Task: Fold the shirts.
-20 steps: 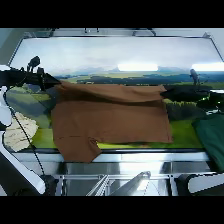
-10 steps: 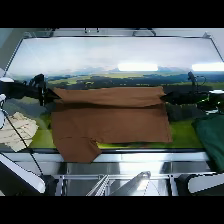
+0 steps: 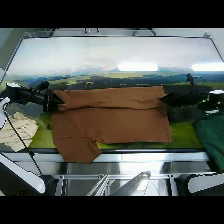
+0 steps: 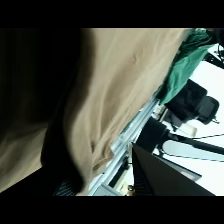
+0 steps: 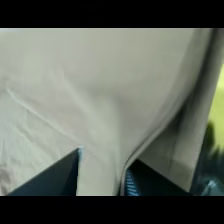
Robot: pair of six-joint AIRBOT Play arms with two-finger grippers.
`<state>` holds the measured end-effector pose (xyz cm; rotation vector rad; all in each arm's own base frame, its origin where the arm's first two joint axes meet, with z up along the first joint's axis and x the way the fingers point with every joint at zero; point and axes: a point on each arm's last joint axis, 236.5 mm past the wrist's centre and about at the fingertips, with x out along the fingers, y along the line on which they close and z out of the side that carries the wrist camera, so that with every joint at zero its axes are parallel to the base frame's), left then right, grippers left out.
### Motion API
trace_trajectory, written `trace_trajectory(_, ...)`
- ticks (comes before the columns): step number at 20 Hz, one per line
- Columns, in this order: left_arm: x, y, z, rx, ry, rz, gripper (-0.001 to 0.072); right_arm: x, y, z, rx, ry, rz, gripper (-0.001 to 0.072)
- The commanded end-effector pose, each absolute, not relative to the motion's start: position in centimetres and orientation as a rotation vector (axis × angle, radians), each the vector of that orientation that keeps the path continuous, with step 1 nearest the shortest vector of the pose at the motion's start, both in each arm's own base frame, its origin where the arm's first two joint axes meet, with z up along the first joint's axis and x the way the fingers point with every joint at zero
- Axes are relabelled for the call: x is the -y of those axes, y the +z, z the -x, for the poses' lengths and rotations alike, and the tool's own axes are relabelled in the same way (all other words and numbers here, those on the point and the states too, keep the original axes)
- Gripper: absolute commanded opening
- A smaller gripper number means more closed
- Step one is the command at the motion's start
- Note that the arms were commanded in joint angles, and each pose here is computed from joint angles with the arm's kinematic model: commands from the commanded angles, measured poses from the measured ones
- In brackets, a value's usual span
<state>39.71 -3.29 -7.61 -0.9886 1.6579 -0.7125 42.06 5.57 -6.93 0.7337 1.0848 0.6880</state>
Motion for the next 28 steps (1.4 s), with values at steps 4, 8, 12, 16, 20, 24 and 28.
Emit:
trace_trajectory(4,-1.0,-4.1,-39.3,-1.581,-0.595,0.954,0.0595,-2.8,-5.9,-38.9,-1.204,0.641,-0.811,0.0304)
trace_trajectory(8,-2.8,-3.7,-32.7,-1.572,-0.464,1.046,0.0594,0.0,-4.6,-33.9,-1.332,0.526,-0.813,0.0304)
trace_trajectory(12,-1.8,-5.8,-27.2,-1.500,-0.314,1.141,0.0593,1.3,-7.7,-25.1,-1.525,0.307,-0.785,0.0483)
trace_trajectory(16,0.1,-7.4,-24.5,-1.469,-0.311,1.109,0.0594,-0.2,-9.9,-21.3,-1.557,0.308,-0.824,0.0484)
trace_trajectory(20,1.0,-7.9,-24.1,-1.408,-0.346,0.957,0.0594,-1.9,-11.0,-22.2,-1.453,0.356,-0.841,0.0481)
trace_trajectory(24,1.7,-7.5,-23.5,-1.384,-0.387,0.870,0.0593,-2.8,-12.1,-21.8,-1.484,0.360,-0.840,0.0477)
trace_trajectory(28,1.9,-7.4,-23.0,-1.403,-0.402,0.868,0.0592,-4.7,-12.5,-21.7,-1.525,0.419,-0.794,0.0355)
